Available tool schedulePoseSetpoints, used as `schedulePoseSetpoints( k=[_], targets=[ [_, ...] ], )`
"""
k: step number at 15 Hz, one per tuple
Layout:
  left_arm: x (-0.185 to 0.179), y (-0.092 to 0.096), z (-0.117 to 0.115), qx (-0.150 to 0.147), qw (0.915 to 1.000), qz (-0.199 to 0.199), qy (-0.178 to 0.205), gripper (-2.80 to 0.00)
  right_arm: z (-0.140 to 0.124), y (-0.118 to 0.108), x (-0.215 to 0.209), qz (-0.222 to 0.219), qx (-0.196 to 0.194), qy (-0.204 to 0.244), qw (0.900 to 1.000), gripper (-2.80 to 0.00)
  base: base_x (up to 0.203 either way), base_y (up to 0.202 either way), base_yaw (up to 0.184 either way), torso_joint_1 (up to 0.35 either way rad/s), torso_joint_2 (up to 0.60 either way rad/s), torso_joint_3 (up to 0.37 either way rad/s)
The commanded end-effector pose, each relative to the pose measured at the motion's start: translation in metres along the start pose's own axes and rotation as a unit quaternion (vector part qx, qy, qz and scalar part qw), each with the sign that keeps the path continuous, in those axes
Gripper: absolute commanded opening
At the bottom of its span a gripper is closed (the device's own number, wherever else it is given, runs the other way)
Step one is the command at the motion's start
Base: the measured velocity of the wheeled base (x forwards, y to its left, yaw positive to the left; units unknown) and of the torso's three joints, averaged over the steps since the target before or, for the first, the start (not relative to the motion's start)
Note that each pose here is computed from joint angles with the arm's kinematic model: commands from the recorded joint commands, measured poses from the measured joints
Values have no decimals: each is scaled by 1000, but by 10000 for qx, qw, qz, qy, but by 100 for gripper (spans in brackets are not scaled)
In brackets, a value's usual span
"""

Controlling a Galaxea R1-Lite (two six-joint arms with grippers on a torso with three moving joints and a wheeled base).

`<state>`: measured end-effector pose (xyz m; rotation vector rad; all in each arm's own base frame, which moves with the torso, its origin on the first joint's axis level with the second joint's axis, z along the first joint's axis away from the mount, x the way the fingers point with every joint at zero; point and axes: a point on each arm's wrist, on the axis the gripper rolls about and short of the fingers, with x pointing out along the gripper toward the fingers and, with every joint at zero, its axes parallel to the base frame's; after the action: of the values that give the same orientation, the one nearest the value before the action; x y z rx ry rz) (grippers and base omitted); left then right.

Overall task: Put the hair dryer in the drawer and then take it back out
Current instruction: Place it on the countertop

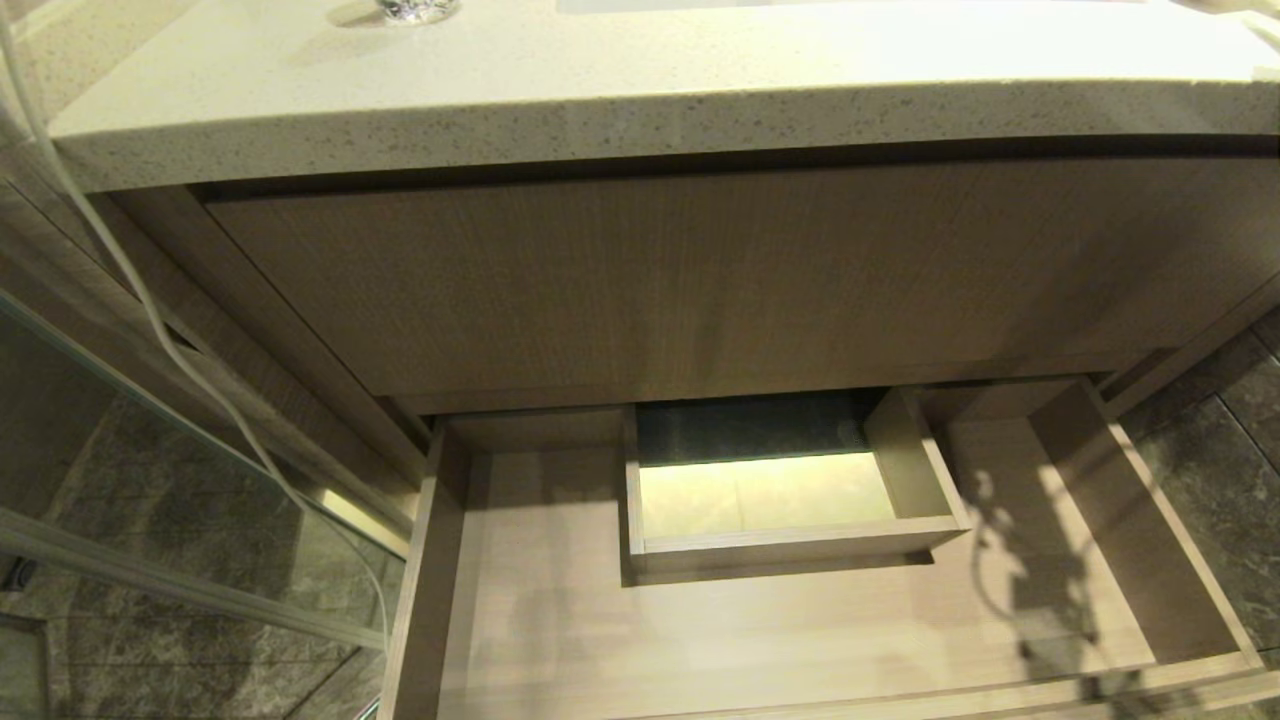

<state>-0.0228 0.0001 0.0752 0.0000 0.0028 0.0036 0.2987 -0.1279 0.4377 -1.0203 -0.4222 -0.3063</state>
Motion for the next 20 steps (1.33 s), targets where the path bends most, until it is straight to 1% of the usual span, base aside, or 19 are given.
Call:
schedulePoseSetpoints(
  k=[1,6,7,11,14,16,18,19,20],
  targets=[
    [0,0,0,0,10000,-3,1,-280,1,0,0,0,-36,-17,10000,0,0,0,0,0,0,0],
    [0,0,0,0,10000,-3,-6,-280,7,-5,-5,57,-42,-26,10000,0,0,0,0,0,0,0],
    [0,0,0,0,10000,4,1,-280,10,-7,-7,78,-47,-24,10000,-280,0,0,0,0,0,0],
    [0,0,0,0,10000,-3,1,-280,30,-18,-27,200,8,66,9998,-280,0,0,0,0,0,0],
    [0,0,0,0,10000,-3,2,-280,50,-28,-53,283,77,196,9994,-280,0,0,0,0,0,0],
    [0,0,0,0,10000,-3,2,-280,64,-29,-83,450,180,495,9976,-280,0,0,0,0,0,0],
    [0,0,0,0,10000,5,2,-280,75,-24,-120,687,299,926,9929,-280,0,0,0,0,0,0],
    [0,0,0,0,10000,-3,-5,-280,80,-19,-143,878,361,1193,9883,-280,0,0,0,0,0,0],
    [0,0,0,0,10000,2,-3,-280,78,-8,-165,1159,423,1583,9797,-280,0,0,0,0,0,0]
  ],
)
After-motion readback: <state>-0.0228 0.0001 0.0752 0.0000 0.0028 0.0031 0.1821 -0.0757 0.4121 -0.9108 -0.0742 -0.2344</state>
